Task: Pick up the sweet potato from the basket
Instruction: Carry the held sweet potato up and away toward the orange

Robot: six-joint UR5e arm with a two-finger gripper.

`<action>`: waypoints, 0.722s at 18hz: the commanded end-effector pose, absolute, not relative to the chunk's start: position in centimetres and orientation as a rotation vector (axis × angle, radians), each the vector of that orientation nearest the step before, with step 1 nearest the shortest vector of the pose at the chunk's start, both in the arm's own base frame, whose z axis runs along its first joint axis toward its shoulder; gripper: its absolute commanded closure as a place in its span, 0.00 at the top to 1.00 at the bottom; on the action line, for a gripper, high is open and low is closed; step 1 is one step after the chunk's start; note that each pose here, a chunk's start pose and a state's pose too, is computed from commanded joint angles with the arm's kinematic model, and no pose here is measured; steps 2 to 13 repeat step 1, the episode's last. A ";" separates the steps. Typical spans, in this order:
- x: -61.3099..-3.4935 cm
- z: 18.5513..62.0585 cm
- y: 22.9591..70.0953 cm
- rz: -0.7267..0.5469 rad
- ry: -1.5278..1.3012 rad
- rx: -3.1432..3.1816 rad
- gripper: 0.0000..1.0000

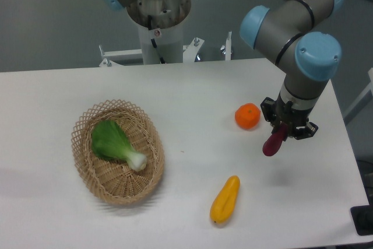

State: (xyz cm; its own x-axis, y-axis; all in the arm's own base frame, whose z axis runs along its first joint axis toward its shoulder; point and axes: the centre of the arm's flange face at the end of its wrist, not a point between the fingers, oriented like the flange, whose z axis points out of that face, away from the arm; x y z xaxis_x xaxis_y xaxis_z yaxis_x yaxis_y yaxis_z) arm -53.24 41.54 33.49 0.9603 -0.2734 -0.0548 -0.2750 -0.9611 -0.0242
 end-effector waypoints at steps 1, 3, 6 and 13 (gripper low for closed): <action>-53.2 33.5 41.5 0.079 0.431 -3.079 0.12; -53.2 33.5 41.5 0.079 0.431 -3.079 0.12; -53.2 33.5 41.5 0.079 0.431 -3.079 0.12; -53.2 33.5 41.5 0.079 0.431 -3.079 0.12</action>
